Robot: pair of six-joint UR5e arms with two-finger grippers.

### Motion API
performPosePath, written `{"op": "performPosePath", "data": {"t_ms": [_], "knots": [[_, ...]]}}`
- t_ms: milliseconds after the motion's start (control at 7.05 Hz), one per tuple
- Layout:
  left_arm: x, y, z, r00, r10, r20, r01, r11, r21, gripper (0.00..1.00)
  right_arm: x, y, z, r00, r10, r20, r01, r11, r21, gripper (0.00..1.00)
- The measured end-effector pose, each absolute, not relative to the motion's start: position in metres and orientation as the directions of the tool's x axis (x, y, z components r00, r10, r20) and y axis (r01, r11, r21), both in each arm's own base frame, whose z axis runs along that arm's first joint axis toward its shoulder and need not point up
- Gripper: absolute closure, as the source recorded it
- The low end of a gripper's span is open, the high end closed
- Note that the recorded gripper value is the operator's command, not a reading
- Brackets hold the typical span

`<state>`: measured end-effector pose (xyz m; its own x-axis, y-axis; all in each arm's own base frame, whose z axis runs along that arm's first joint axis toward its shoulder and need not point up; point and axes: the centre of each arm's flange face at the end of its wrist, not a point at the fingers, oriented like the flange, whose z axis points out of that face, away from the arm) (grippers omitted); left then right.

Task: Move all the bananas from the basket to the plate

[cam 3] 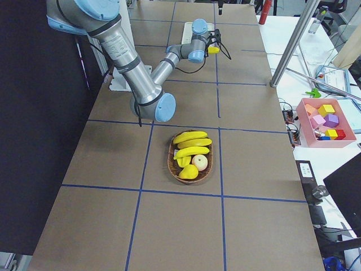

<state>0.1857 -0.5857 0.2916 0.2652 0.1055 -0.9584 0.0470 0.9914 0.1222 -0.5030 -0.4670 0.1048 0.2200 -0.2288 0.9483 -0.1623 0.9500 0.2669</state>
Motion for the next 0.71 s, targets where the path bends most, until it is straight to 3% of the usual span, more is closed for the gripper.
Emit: {"op": "performPosePath", "data": {"t_ms": [710], "knots": [[0.261, -0.553, 0.223, 0.155, -0.050, -0.987, 0.021, 0.999, -0.048, 0.01, -0.552, -0.424, 0.027, 0.164, -0.277, 0.947, -0.231, 0.923, 0.309, 0.99]]}}
